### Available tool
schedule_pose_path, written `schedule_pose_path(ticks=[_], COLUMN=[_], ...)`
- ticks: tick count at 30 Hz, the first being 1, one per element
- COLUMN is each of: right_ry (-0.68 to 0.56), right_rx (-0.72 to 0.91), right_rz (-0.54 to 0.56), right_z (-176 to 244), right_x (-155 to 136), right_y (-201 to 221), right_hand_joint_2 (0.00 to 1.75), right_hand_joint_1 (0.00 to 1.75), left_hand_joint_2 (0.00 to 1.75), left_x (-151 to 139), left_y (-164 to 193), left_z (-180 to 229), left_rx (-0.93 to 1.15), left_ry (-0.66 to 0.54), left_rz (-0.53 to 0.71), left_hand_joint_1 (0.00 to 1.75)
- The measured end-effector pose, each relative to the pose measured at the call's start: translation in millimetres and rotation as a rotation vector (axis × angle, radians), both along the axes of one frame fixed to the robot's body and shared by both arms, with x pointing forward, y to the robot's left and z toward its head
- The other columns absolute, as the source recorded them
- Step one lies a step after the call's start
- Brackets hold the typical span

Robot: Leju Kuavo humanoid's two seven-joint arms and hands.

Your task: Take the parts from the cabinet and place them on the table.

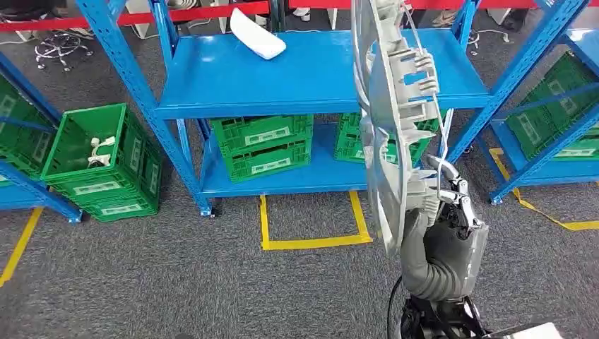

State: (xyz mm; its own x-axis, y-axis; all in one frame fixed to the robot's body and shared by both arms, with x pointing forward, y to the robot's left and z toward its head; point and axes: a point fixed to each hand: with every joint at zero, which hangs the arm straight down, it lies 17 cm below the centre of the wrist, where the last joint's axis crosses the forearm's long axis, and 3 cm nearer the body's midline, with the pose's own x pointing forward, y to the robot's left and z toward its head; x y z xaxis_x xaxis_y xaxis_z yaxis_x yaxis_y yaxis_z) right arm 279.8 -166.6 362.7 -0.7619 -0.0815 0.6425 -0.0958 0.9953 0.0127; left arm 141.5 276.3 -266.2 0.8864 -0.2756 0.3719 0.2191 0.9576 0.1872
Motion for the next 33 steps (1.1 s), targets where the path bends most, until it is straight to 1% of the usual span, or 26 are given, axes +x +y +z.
schedule_pose_path(ticks=[4, 7, 10, 13, 16, 20, 24, 28, 33], right_ry=[0.010, -0.002, -0.011, -0.012, -0.002, 0.006, 0.012, 0.009, 0.001], right_rx=[0.009, 0.012, 0.010, -0.009, -0.034, -0.060, -0.064, -0.065, -0.065], right_rz=[-0.001, -0.007, -0.001, 0.018, 0.024, 0.013, 0.002, 0.003, 0.008], right_z=[-2.7, -2.4, -1.4, -0.8, -0.1, 3.1, 4.7, 6.0, 9.2], right_x=[-0.8, -2.8, -4.3, -4.3, -0.9, 0.4, 0.6, -0.3, -1.5], right_y=[-0.8, -1.4, 0.8, 5.8, 9.5, 11.9, 10.5, 9.7, 10.5], right_hand_joint_2=[1.75, 1.75, 1.75, 1.75, 1.75, 1.75, 1.75, 1.75, 1.75], right_hand_joint_1=[1.75, 1.75, 1.75, 1.75, 1.75, 1.75, 1.75, 1.75, 1.75], left_hand_joint_2=[1.75, 1.75, 1.75, 1.75, 1.75, 1.75, 1.75, 1.75, 1.75], left_x=[3.0, -2.6, -1.1, 3.6, 4.5, -3.5, -7.5, 0.4, 1.7], left_y=[2.4, 3.5, -0.4, -11.6, -25.3, -39.3, -41.9, -40.4, -37.8], left_z=[0.4, -1.5, -0.8, 1.8, 3.1, 1.2, -0.1, 3.1, 3.9], left_rx=[0.006, 0.009, -0.001, -0.024, -0.047, -0.061, -0.062, -0.059, -0.056], left_ry=[0.002, 0.030, 0.020, -0.019, -0.029, 0.010, 0.033, -0.023, -0.040], left_rz=[-0.002, 0.005, 0.007, -0.001, -0.008, -0.018, -0.020, -0.013, -0.009], left_hand_joint_1=[0.00, 0.00, 0.00, 0.00, 0.00, 0.00, 0.00, 0.00, 0.00])
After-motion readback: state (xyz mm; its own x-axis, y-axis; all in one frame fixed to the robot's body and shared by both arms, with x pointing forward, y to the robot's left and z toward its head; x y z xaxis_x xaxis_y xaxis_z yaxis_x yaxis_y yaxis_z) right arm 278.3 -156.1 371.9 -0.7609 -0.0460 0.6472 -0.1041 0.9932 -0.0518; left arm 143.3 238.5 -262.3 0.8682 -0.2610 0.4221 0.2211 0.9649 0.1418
